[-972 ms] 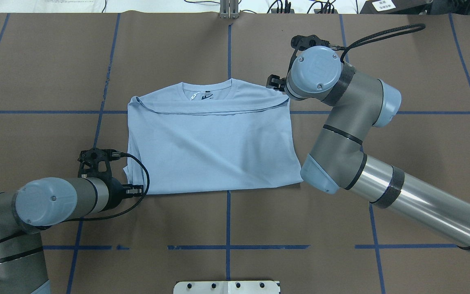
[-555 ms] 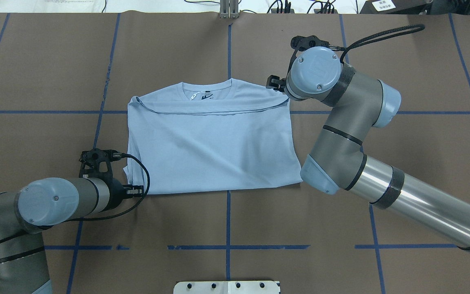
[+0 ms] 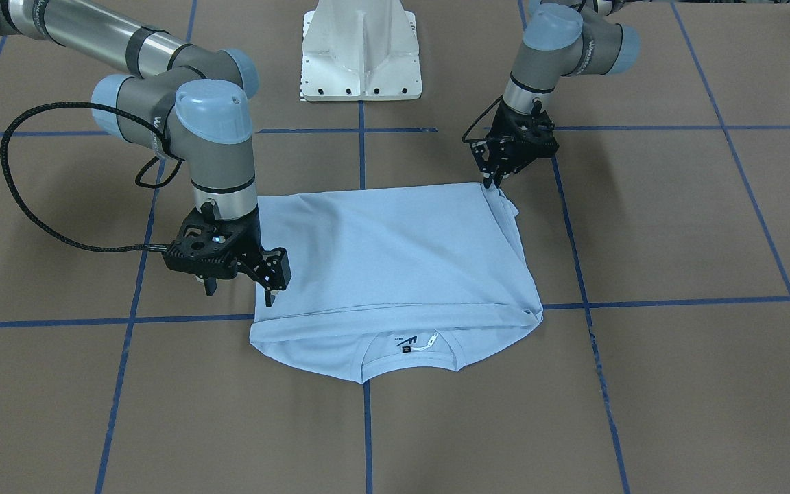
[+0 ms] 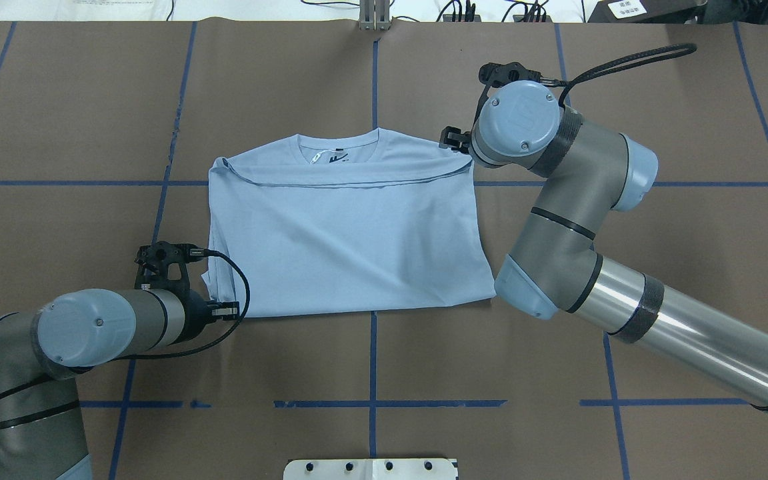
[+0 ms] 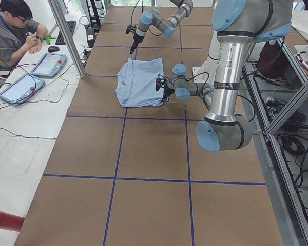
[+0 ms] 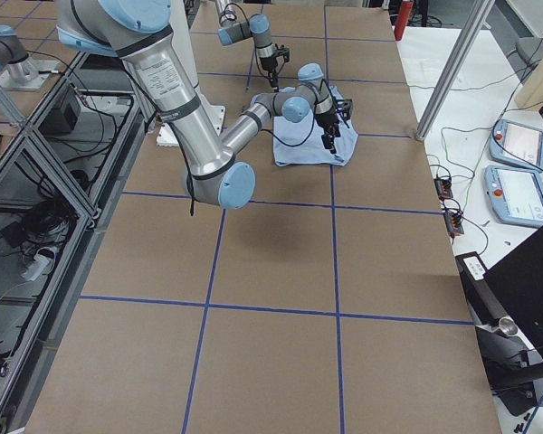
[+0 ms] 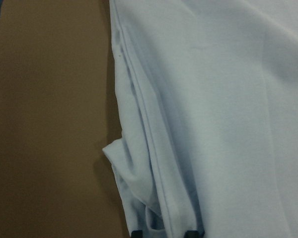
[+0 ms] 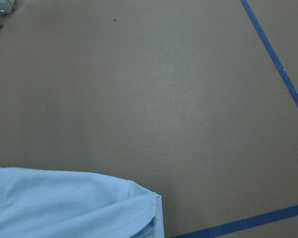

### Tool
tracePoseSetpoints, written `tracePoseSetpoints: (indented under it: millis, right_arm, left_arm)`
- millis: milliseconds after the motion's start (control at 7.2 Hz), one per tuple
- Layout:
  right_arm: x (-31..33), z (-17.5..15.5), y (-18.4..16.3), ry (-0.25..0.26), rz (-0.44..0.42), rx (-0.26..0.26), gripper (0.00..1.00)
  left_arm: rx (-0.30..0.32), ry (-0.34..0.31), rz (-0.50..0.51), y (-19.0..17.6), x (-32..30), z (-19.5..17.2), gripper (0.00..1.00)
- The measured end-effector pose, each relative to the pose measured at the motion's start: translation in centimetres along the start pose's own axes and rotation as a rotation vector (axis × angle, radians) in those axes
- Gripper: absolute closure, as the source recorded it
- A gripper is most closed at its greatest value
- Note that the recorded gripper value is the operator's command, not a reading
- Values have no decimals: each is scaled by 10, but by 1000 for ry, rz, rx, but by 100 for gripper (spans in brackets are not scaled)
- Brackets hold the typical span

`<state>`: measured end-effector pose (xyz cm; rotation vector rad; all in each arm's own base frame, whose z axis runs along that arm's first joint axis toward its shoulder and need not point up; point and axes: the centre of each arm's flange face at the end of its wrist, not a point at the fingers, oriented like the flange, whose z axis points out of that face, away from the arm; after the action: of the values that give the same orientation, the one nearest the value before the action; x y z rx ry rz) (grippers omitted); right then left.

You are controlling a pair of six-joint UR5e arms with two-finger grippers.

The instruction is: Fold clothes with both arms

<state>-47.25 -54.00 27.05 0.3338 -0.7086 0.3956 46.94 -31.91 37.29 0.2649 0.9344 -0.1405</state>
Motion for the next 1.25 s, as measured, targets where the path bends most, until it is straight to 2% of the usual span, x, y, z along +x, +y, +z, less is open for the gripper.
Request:
tracePoseSetpoints:
  millis: [278, 555, 833, 1111, 1249]
  right_arm:
    - [1, 1, 1, 2, 0, -1, 0]
    - [1, 2, 2, 3, 0, -2, 0]
    - [1, 3, 3, 5, -2, -3, 0]
    - [1, 3, 3, 6, -1, -3, 0]
    - [0, 3, 3, 5, 0, -3, 0]
  left_arm:
    - [5, -4, 12, -2, -4, -3, 100]
    - [41, -36, 85, -27, -21, -1, 100]
    - [118, -140, 171, -95, -71, 9, 100]
    - [194, -244, 236, -185, -117, 26, 100]
    - [223, -293, 254, -242, -125, 45, 100]
